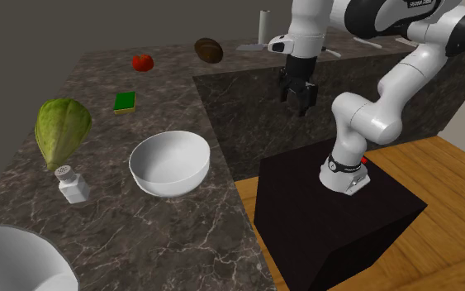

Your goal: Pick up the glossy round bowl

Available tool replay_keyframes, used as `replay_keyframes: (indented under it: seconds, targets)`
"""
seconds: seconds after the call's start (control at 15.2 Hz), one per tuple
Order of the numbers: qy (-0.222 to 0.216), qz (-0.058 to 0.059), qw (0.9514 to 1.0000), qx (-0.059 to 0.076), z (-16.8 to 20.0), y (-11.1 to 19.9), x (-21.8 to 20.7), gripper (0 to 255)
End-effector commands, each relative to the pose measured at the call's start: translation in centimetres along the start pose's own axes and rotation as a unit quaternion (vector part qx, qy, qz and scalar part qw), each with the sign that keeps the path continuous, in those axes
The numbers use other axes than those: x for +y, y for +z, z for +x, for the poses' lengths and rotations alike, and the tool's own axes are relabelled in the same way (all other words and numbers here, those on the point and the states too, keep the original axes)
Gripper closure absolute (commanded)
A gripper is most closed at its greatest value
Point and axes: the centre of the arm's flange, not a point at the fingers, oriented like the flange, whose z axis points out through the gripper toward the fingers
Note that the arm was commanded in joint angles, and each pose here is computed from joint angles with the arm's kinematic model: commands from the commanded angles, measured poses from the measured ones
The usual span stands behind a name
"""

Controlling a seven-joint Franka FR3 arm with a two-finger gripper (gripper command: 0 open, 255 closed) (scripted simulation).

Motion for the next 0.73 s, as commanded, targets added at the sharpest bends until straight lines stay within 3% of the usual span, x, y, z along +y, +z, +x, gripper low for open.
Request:
replay_keyframes:
  seconds: [0.0, 0.66]
  targets:
    - [0.0, 0.0, 1.0, 0.0, 0.0, 0.0, 0.0, 0]
    - [0.003, 0.015, 0.9999, -0.002, 13.1, 0.1, 2.3, 0]
